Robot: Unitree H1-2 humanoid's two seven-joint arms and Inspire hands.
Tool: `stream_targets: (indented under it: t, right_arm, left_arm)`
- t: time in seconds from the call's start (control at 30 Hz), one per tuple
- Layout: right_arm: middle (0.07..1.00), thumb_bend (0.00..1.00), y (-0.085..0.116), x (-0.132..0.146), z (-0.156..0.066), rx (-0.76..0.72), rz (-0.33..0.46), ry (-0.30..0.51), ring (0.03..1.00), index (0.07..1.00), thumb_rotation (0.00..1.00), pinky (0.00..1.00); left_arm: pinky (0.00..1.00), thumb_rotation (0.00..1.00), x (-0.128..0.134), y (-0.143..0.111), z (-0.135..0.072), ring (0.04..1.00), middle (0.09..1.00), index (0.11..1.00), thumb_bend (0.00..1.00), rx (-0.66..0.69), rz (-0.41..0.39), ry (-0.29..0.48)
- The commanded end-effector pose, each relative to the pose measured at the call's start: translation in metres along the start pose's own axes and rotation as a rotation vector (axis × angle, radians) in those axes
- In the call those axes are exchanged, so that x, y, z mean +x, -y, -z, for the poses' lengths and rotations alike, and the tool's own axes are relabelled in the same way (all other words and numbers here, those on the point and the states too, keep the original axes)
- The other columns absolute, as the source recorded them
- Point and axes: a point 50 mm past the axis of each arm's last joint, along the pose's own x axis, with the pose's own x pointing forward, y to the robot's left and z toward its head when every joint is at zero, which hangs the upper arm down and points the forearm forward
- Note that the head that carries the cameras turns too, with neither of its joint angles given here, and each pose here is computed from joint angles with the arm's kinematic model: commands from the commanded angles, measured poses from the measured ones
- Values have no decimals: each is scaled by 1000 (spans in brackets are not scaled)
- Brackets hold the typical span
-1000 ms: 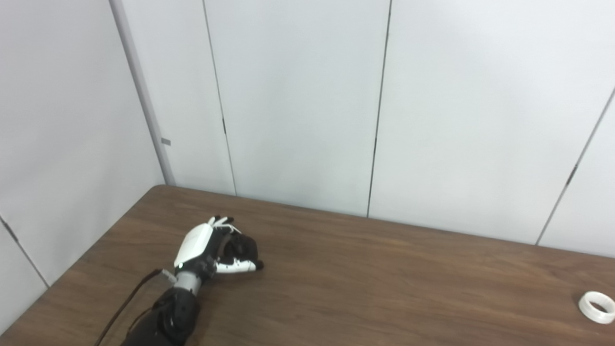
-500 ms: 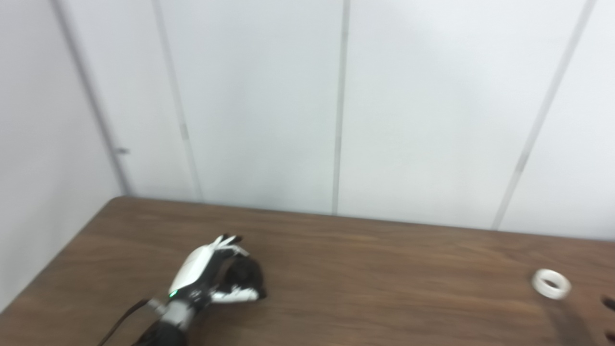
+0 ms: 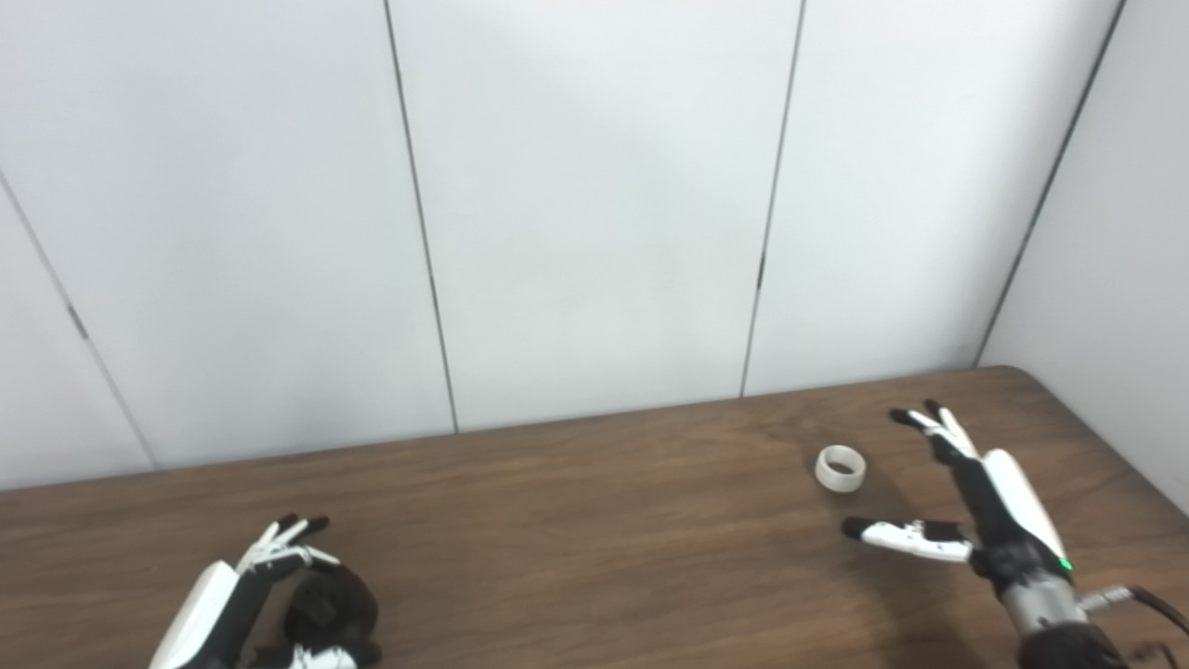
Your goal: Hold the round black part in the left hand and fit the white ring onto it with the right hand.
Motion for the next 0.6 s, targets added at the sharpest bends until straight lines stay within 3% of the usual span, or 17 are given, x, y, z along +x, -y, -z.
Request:
stream_targets:
  t: [0.0,0.2,0.47,0.57]
  right_arm:
    - [1000,991,25,16,-9,-62,51,45,1000,866,358,796]
    - [1000,998,44,40,-13,-160,43,38,1000,838,352,797]
    - [1000,950,59,79,-31,-312,-36,10,1000,764,257,922]
    - [1000,958,61,94,-33,-325,-66,-2,1000,756,235,903]
  left_arm:
    - [1000,34,6,-9,-16,1000,906,482,508,20,-18,79]
    - [1000,35,4,0,-29,1000,900,481,509,19,14,104]
    - [1000,35,2,4,-29,1000,894,481,509,17,32,106]
    - [1000,35,2,4,-30,1000,896,481,509,27,35,105]
